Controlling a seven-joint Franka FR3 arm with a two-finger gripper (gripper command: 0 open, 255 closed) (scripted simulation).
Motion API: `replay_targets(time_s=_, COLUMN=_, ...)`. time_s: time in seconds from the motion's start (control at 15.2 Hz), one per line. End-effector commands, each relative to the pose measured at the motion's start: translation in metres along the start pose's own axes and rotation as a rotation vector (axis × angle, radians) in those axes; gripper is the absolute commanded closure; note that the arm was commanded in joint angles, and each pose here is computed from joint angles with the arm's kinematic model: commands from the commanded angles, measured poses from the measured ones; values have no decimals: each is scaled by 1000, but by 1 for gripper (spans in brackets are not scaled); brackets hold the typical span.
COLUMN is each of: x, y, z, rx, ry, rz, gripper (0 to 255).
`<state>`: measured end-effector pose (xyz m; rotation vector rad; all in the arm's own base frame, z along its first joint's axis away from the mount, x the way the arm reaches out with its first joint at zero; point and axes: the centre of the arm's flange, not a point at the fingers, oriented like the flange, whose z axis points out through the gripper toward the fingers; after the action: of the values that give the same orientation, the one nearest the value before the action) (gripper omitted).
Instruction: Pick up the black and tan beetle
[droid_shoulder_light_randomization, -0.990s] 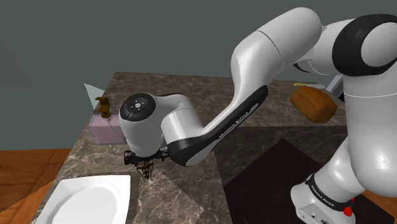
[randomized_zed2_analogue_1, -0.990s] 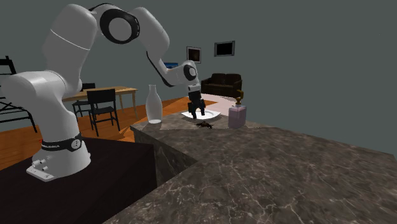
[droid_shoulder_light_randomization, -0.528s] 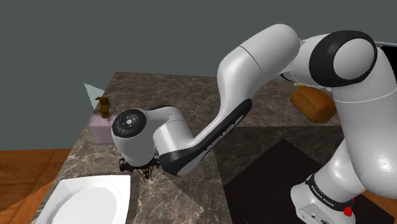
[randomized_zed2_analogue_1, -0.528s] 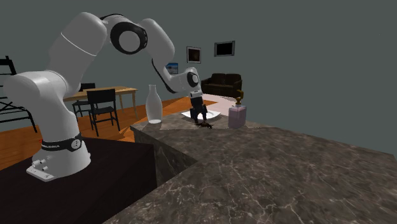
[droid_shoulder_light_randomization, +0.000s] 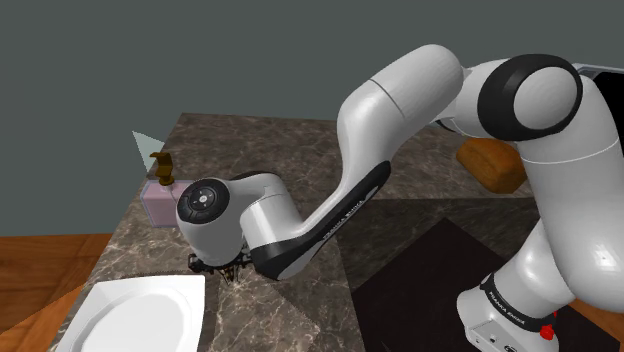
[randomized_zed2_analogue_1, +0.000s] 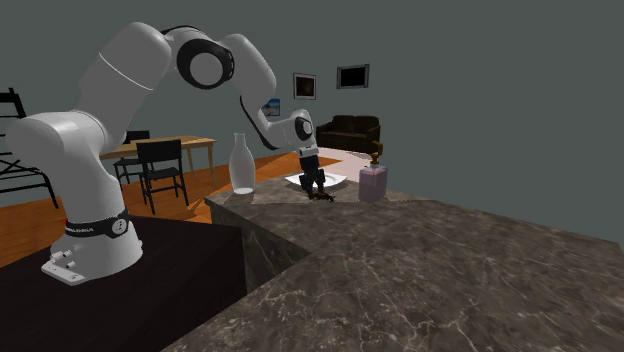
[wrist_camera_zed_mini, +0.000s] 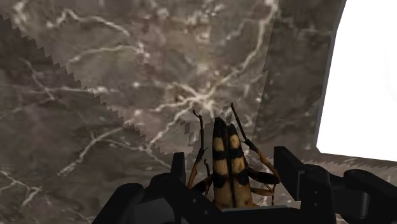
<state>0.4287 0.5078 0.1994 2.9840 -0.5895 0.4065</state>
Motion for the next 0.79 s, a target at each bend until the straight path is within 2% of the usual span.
replay_targets(time_s=0.0, x=0, y=0, z=1, rx=-2, ry=0, rz=0, gripper=255)
replay_targets(time_s=0.26, x=0, y=1, z=0, rx=-2, ry=0, rz=0, gripper=255)
replay_targets(time_s=0.73, x=11, y=2, z=-36, rx=-2, ry=0, rz=0, gripper=255)
